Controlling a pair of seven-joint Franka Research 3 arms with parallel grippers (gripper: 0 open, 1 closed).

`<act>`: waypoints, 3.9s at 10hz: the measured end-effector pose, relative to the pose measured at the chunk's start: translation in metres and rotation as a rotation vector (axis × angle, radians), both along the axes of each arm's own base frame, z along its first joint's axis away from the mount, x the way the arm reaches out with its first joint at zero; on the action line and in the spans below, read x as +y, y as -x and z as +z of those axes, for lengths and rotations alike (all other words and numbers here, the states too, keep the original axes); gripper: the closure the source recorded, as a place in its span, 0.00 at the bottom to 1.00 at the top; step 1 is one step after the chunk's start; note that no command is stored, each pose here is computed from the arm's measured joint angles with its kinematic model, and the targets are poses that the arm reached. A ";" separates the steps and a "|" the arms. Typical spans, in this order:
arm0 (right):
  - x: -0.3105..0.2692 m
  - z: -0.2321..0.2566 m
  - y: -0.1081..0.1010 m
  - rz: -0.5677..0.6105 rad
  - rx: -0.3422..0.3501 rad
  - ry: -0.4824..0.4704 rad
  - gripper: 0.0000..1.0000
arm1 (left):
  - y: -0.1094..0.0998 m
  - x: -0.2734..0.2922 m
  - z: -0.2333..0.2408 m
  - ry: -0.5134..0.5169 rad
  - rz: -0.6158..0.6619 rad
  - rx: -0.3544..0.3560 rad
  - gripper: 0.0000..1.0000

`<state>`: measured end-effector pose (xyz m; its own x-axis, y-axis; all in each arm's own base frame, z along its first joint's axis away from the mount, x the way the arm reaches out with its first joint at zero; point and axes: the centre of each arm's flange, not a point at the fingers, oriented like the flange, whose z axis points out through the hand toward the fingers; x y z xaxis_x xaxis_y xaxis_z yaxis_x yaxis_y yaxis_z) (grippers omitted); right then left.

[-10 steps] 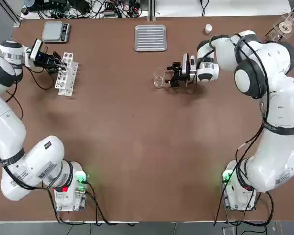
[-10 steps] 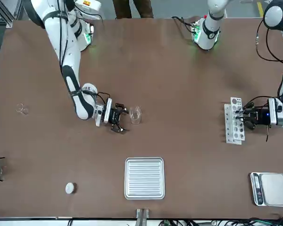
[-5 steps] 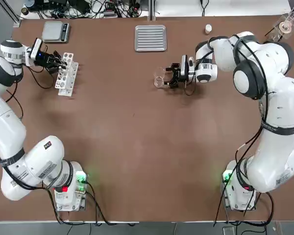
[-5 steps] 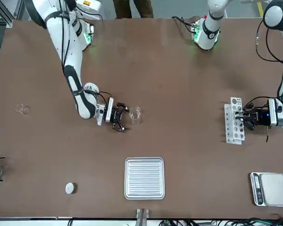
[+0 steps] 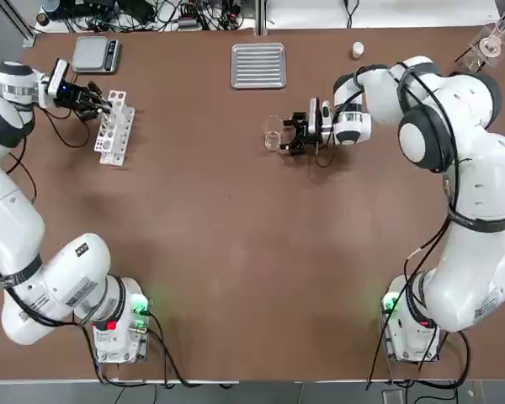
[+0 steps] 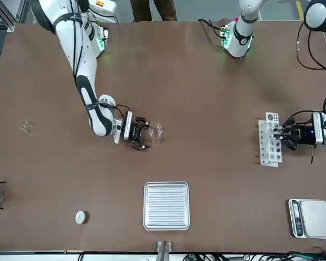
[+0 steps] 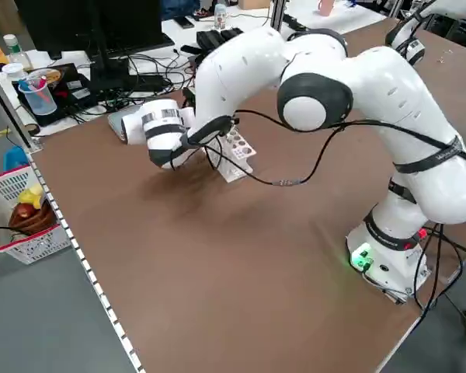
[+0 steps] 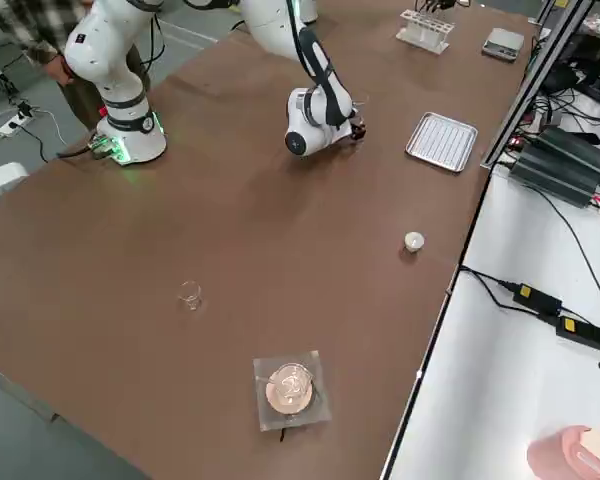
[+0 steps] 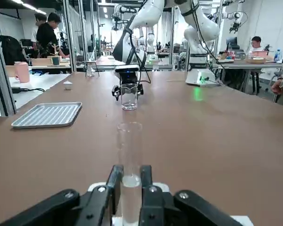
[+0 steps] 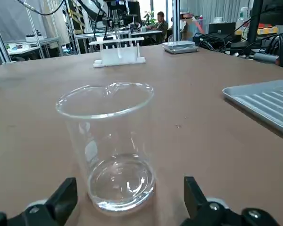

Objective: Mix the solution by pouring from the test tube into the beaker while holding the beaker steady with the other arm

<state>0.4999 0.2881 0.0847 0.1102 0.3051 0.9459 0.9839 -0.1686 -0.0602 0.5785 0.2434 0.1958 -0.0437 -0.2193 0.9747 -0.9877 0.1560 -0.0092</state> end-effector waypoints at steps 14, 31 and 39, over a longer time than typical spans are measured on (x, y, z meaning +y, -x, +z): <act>0.023 0.004 0.007 0.000 -0.005 -0.007 0.04 | 0.000 -0.004 0.027 0.025 -0.031 -0.024 0.79; 0.027 0.003 0.008 -0.001 -0.005 -0.001 0.23 | 0.001 0.006 0.082 0.027 -0.018 -0.059 0.79; 0.025 0.003 0.008 -0.003 -0.002 -0.003 0.23 | -0.035 -0.096 0.127 -0.090 -0.097 0.111 0.79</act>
